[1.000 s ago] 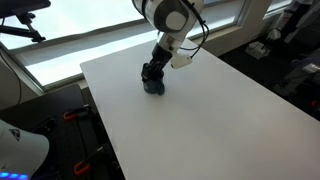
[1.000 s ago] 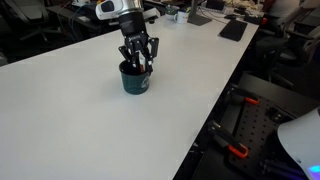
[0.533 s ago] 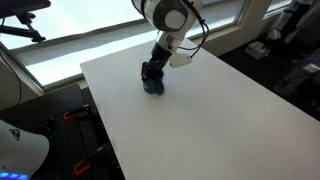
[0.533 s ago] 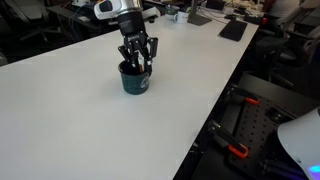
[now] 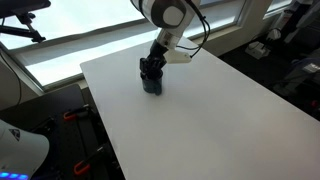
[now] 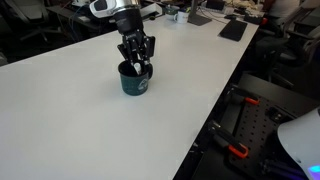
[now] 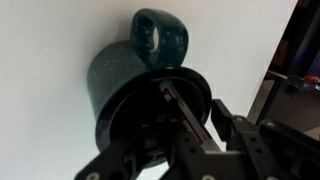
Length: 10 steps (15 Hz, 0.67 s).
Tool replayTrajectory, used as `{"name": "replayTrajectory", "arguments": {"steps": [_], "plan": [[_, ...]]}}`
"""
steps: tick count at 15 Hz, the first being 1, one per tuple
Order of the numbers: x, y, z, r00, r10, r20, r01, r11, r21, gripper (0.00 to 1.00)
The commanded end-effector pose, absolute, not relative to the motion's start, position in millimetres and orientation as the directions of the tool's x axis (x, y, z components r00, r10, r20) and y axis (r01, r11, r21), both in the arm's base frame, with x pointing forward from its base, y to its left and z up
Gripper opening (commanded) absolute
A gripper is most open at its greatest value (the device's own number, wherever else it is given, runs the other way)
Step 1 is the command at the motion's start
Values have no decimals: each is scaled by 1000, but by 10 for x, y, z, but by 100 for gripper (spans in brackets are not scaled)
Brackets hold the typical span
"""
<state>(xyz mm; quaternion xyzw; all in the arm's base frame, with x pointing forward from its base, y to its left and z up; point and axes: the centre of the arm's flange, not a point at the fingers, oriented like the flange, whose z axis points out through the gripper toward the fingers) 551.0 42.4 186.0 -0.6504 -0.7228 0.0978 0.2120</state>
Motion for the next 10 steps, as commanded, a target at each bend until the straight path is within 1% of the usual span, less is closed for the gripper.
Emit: {"name": "replayTrajectory", "arguments": {"steps": [1,2,3,4,5,7,8,9,10], "plan": [[5456,466,1949,3,989,147,903,61,-425,13],[5455,468,1948,11,990,140,903,50,-427,13],[5458,469,1942,17,991,136,902,43,-431,46],[5467,466,1937,25,991,133,903,35,-429,65],[5467,463,1937,22,991,131,906,36,-421,70],[5483,457,1936,6,991,133,914,49,-404,84],[5493,462,1932,-8,991,132,917,60,-395,93],[5504,467,1932,-17,991,130,919,66,-388,99],[5514,469,1931,-24,991,128,921,72,-383,100]]}}
